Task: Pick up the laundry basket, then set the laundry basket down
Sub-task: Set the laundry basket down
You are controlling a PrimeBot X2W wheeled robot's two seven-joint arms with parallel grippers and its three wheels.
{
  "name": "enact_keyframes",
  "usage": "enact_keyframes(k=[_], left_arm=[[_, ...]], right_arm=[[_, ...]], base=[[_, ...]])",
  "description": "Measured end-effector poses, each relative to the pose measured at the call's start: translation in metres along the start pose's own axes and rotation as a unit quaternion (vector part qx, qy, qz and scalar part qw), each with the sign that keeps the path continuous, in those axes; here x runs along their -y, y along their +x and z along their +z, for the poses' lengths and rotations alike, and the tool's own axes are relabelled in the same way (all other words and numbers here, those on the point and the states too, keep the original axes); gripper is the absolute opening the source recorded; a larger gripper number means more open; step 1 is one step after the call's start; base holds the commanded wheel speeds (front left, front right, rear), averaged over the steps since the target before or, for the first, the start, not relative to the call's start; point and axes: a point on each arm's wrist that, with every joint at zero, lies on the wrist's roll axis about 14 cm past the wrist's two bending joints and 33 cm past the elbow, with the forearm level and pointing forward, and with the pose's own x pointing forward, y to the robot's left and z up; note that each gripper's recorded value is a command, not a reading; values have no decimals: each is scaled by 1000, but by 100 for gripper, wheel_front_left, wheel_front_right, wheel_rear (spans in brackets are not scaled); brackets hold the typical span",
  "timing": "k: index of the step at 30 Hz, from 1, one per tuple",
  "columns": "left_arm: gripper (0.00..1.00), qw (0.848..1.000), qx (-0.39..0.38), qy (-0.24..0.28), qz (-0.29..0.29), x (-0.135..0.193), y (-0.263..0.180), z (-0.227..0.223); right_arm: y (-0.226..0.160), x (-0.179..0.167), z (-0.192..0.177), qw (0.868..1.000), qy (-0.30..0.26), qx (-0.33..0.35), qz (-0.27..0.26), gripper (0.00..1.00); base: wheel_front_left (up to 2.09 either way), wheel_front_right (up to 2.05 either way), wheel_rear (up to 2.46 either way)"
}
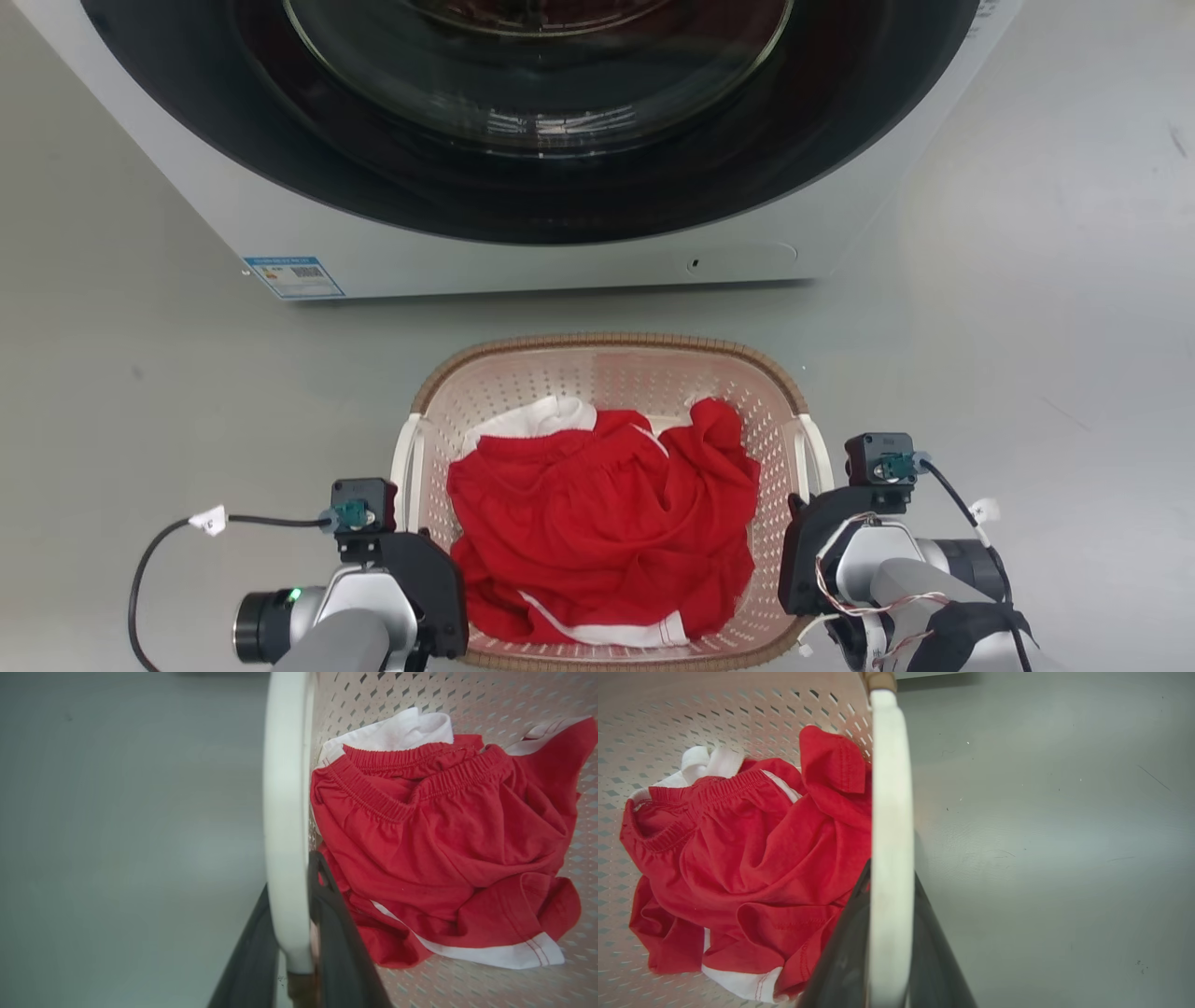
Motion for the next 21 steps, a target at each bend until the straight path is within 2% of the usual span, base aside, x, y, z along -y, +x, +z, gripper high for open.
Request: enact_keyframes(k=[21], left_arm=[[0, 1000, 0, 13, 4, -13, 91, 32]], right_arm=[[91, 21, 31, 1000, -21, -2, -3, 0]], base=[[0, 0, 0]])
